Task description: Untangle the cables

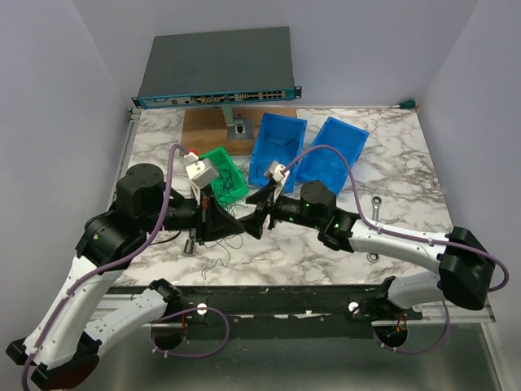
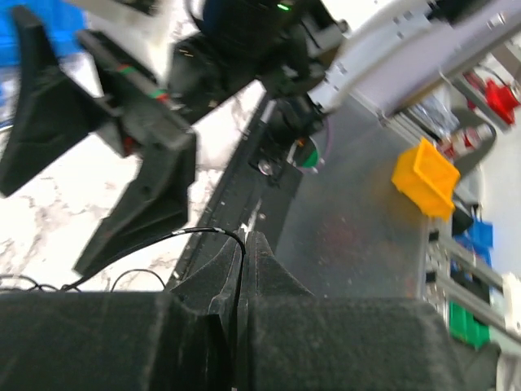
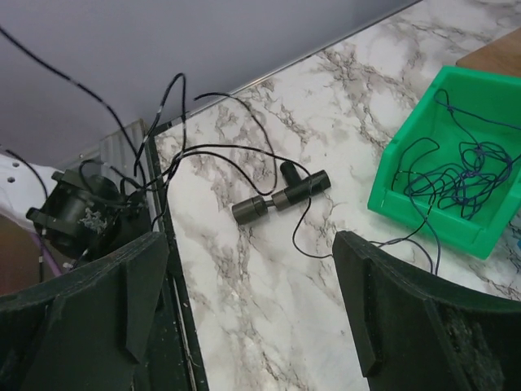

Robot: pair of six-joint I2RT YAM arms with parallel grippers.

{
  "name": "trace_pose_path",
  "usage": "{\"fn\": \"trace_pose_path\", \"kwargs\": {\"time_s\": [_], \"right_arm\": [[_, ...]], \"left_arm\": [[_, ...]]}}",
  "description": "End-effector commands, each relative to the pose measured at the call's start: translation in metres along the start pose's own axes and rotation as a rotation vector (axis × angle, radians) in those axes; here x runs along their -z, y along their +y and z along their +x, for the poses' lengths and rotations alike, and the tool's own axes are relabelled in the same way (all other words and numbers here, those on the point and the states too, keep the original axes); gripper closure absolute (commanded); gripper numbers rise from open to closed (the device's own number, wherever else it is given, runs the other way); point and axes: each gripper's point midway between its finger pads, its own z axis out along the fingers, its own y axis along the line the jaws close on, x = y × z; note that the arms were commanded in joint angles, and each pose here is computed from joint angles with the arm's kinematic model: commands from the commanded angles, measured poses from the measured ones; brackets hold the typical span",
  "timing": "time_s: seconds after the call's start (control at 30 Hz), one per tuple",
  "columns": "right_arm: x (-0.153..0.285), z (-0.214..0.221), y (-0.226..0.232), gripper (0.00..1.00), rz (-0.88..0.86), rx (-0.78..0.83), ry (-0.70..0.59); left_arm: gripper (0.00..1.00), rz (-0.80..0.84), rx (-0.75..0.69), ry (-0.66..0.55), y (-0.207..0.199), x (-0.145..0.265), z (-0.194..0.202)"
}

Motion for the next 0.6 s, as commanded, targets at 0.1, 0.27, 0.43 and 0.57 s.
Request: {"fn": "trace_pose_path", "kwargs": {"time_s": [0.1, 0.27, 0.43, 0.57], "right_arm": [[-0.002, 0.002, 0.018, 0.07, -0.107, 0.064, 0.008], [-0.005, 0.013, 0.033, 0.03, -0.222, 0.08, 0.041], [-0.02, 0.02, 0.03, 0.04, -0.235, 0.075, 0.05], [-0.034, 0.009, 0.038, 0.08, -0.283, 0.079, 0.002]], "left_arm": [[1.0, 0.17, -0.08, 0.116, -0.036, -0.011, 0.012], [1.0, 0.255, -0.118, 0.103, -0.055, -0.01, 0.005], [1.0, 0.347, -0.141, 0.075, -0.074, -0.006, -0.006], [1.0, 0.391, -0.162, 0.05, -0.086, -0.001, -0.014]]}}
